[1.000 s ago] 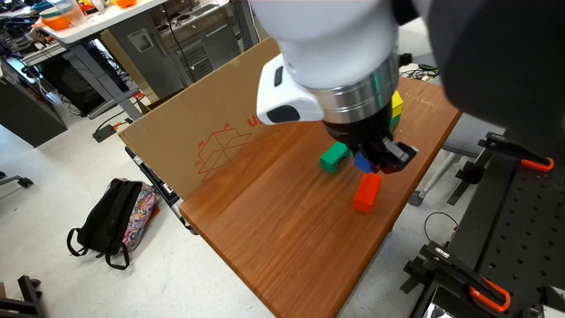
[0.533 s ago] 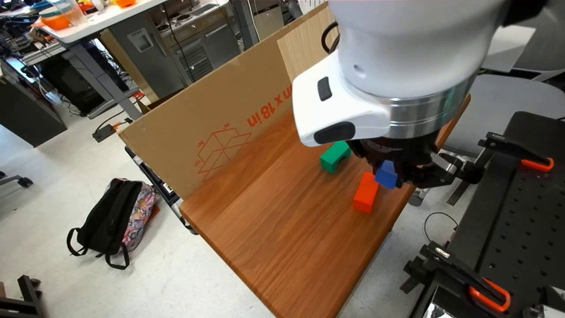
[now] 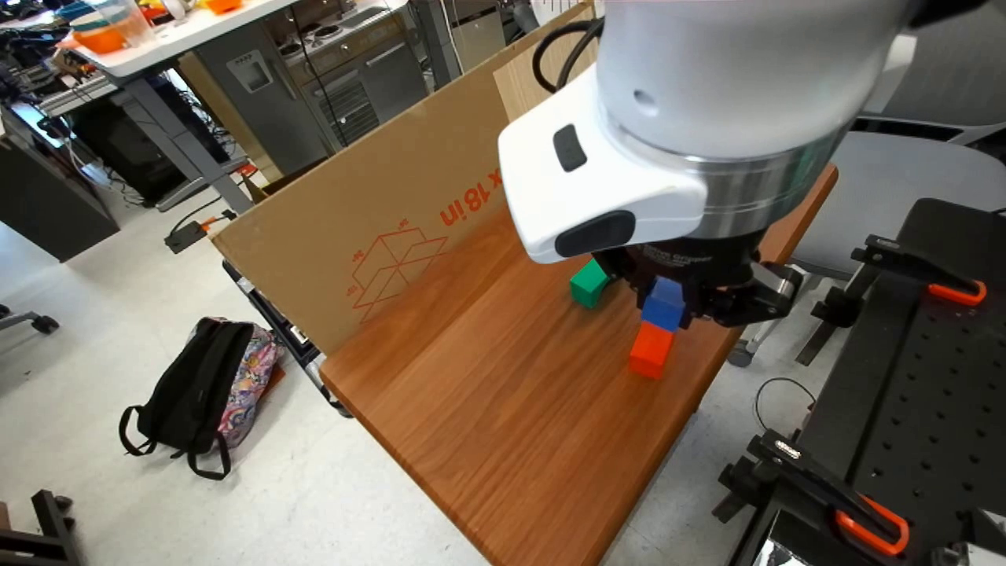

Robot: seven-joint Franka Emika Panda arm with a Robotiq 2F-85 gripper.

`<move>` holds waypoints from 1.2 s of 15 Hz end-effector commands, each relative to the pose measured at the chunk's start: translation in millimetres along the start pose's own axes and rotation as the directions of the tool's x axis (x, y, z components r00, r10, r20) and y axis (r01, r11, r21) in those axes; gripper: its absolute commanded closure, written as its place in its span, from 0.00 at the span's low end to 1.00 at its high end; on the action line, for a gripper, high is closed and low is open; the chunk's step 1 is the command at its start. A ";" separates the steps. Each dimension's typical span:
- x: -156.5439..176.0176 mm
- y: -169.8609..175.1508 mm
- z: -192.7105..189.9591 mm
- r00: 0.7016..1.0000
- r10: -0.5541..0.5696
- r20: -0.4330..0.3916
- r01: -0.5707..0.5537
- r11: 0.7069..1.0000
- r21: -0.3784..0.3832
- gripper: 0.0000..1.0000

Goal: Pick up the blue block and place it on top of the orange block

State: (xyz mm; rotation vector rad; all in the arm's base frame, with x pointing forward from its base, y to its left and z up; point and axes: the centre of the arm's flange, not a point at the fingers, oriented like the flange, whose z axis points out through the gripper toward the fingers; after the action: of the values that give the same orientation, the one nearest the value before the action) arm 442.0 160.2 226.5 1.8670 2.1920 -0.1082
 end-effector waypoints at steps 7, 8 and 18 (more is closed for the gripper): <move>3.3 -3.6 11.0 0.992 -0.110 0.062 0.113 0.993 -0.041 0.92; 4.7 -3.6 12.6 0.991 -0.119 0.066 0.122 0.992 -0.039 0.92; 24.8 -3.4 29.2 0.980 -0.172 0.099 0.174 0.985 -0.012 0.92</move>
State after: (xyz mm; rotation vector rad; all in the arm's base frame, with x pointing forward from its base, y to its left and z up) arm 435.2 167.9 202.2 1.6512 2.2826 -0.1764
